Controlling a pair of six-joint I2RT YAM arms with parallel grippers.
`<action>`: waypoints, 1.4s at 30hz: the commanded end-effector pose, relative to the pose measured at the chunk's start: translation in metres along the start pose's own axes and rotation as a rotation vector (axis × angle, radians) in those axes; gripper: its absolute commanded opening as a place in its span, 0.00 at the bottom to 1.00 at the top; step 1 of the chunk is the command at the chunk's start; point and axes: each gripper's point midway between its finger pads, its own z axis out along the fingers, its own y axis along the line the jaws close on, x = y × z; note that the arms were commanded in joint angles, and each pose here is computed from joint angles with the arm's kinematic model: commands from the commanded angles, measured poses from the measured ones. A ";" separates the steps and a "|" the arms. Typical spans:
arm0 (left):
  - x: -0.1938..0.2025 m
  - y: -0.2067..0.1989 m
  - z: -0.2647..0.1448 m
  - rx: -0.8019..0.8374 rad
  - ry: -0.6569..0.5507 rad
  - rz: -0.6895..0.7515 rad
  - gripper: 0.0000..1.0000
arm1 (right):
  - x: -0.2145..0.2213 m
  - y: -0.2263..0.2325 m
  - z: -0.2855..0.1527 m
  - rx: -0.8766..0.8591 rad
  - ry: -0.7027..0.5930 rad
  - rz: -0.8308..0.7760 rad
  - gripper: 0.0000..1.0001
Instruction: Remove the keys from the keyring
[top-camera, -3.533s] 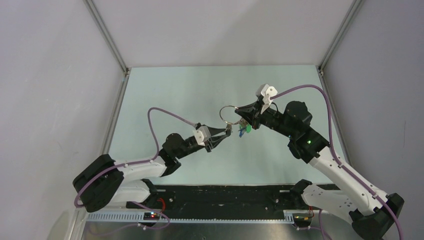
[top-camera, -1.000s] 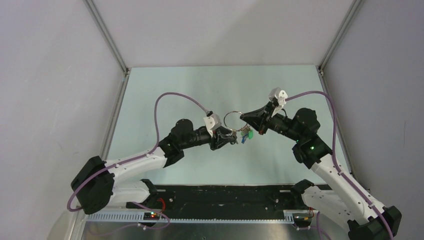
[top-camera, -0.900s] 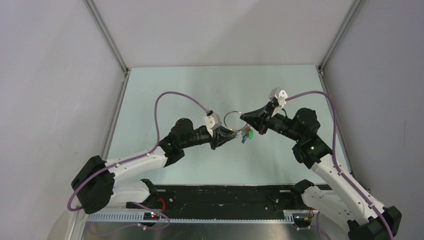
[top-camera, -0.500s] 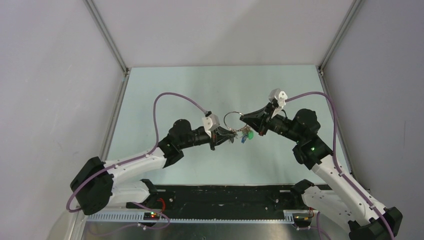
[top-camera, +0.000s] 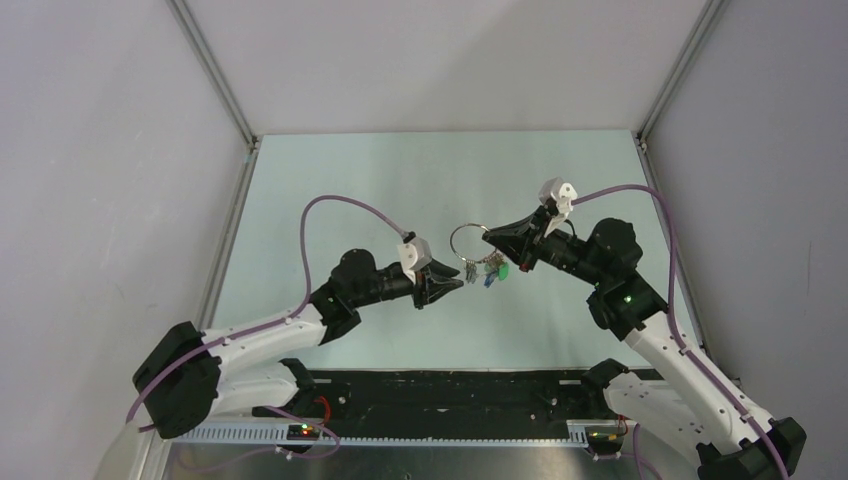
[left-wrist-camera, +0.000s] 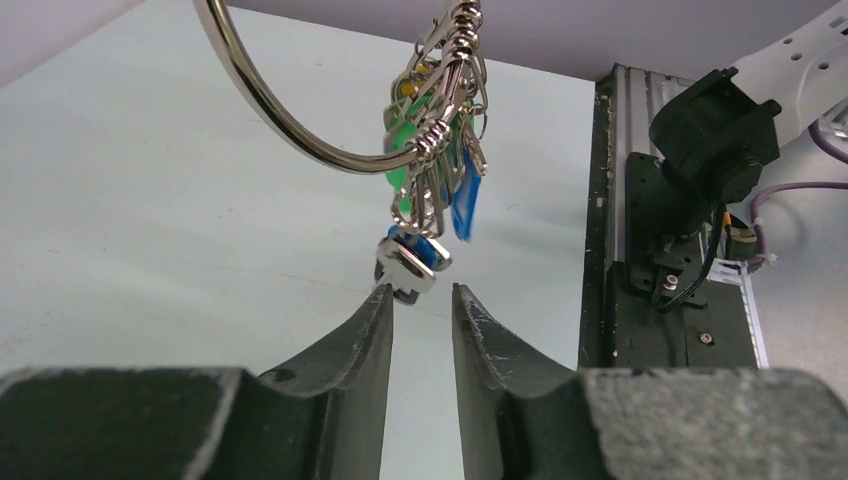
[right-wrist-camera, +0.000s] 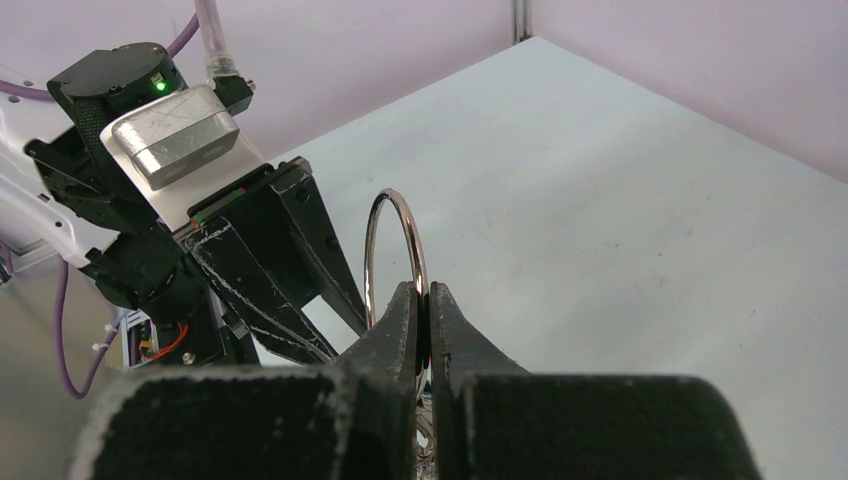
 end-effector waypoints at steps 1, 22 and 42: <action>-0.017 -0.001 0.002 0.006 -0.048 0.019 0.35 | -0.045 0.010 -0.004 -0.019 -0.117 -0.064 0.00; -0.017 0.001 0.025 0.050 -0.020 -0.008 0.43 | -0.047 0.012 -0.006 -0.023 -0.124 -0.066 0.00; -0.007 0.009 -0.005 -0.063 -0.035 0.065 0.00 | -0.043 0.009 -0.009 0.000 -0.107 -0.074 0.00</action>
